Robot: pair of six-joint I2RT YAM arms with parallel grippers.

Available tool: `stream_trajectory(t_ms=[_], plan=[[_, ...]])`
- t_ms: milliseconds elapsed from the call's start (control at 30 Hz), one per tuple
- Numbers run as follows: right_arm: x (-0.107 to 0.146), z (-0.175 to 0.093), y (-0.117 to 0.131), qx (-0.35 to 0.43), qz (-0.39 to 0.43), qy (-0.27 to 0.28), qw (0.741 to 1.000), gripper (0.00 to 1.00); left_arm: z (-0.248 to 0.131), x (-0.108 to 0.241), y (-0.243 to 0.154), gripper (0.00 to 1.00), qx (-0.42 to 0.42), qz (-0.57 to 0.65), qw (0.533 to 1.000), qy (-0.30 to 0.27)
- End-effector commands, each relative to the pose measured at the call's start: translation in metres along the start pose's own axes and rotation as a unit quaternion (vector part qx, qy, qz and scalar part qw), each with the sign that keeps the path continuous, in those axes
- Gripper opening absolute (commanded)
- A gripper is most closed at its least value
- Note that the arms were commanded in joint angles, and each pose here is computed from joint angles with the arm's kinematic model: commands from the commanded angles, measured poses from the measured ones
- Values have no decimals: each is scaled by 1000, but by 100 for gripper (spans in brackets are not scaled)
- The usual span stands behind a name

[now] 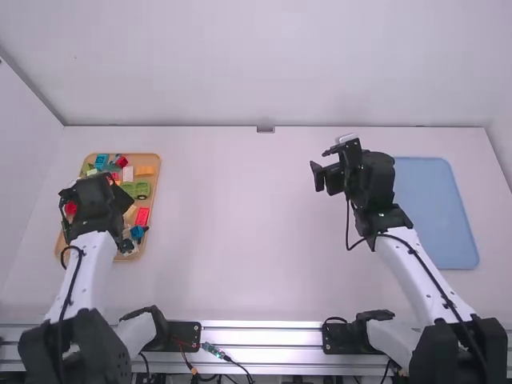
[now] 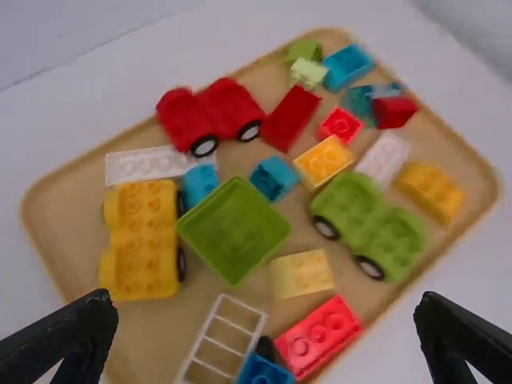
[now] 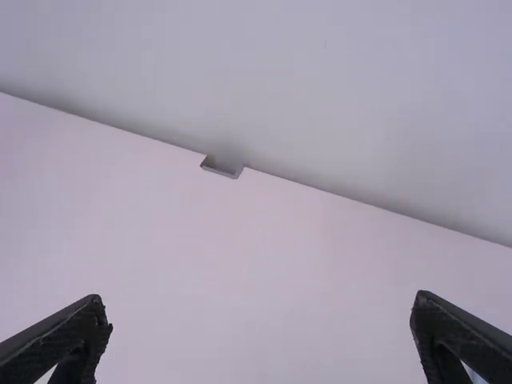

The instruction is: Assemble lego blocks to make yellow taxi

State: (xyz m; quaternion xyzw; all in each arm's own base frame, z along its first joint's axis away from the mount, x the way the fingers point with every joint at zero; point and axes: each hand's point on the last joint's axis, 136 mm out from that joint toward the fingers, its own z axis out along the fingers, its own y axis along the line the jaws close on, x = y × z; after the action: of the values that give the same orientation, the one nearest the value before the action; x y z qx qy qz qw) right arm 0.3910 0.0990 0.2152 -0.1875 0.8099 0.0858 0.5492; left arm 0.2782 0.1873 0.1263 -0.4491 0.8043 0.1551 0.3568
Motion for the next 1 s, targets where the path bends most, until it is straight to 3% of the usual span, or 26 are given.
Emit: stream_trajectory(t_ms=[0,133,300,567,800,967], plan=[[-14,-1,-1,2,-1,-16,1000,99,19,-3,11,99,-13,-8,999,36],[-18,-1,-1,3,-1,-23,1000,99,39,7,32,99,-46,-44,991,114],[-18,-1,-2,3,1,-24,1000,99,52,7,52,99,-87,-61,981,165],[-19,-1,-2,3,0,-24,1000,99,72,23,35,99,-17,45,972,231],[-19,-1,-2,3,0,-25,1000,99,74,25,38,99,-24,52,970,234],[-19,-1,-2,3,0,-26,1000,99,71,24,73,99,-130,-5,967,218]])
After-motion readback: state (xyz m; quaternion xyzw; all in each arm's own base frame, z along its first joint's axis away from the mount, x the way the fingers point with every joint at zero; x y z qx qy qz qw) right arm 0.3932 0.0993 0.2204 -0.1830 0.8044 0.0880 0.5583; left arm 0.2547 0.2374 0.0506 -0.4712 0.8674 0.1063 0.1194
